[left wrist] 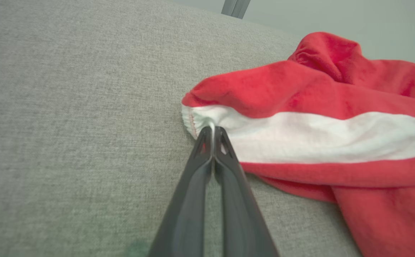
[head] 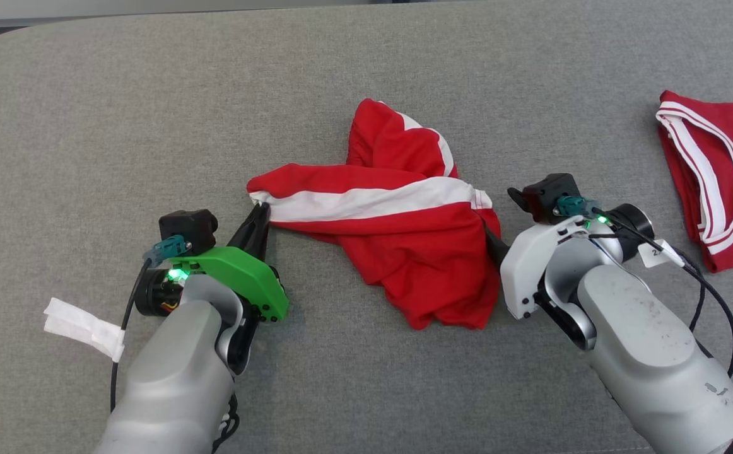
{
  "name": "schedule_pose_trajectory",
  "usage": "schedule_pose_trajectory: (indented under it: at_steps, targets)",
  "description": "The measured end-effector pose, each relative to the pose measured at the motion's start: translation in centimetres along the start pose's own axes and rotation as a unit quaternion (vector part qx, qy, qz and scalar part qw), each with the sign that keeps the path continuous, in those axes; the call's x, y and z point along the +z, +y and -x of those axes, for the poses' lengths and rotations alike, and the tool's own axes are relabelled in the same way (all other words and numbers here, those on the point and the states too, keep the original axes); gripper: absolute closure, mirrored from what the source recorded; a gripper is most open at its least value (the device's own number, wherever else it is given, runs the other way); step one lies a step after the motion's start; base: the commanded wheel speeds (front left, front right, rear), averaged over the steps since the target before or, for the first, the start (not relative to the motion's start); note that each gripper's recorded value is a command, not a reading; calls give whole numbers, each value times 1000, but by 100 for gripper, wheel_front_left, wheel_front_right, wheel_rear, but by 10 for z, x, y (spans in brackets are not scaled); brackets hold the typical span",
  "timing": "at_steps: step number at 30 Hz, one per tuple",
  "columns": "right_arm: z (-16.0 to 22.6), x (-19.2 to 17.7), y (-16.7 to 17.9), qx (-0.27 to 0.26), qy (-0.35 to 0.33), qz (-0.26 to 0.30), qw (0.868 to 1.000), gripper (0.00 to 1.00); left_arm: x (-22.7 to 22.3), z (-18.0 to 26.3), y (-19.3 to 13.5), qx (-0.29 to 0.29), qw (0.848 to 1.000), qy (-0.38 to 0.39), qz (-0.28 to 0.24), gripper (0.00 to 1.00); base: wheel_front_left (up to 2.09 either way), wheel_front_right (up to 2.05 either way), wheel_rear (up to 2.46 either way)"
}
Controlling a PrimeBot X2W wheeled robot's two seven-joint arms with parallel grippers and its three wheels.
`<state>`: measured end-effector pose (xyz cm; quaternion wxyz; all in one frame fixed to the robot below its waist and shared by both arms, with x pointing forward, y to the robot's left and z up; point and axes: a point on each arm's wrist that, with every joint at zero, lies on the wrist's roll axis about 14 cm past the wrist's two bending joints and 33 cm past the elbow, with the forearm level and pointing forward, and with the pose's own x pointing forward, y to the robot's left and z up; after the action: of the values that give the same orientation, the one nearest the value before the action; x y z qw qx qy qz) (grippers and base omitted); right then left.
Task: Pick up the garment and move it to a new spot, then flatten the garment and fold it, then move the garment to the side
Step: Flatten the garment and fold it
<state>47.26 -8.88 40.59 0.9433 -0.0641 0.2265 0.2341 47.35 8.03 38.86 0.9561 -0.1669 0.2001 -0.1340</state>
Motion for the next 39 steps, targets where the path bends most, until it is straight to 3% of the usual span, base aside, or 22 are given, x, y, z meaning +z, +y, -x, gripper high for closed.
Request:
schedule_pose_trajectory:
  at_steps: [6,7,8,9,13,26,32,39]
  targets:
    - [-9,-5,15,28,16,20,999,1,1,0,4,3,1000,-2,-2,100,0,0,0]
    - [-10,-6,17,32,18,23,999,21,1,0,5,3,1000,-3,-3,100,0,0,0]
    - [-11,-5,18,33,17,25,999,53,1,0,5,4,1000,-3,-3,100,0,0,0]
    - [-12,-5,19,36,18,28,999,68,2,0,6,4,1000,-3,-3,100,0,0,0]
    - [-13,-4,17,35,11,33,999,100,4,0,7,5,1000,-5,-4,100,0,0,0]
    - [-4,43,-18,-12,-95,35,995,100,35,-2,2,-3,999,-50,-14,100,0,0,0]
    - [21,102,-42,-56,-209,46,975,100,74,6,-15,-20,993,-113,-29,100,0,0,0]
    - [68,148,-51,-94,-307,53,946,100,136,31,-44,-54,974,-213,-62,100,0,0,0]
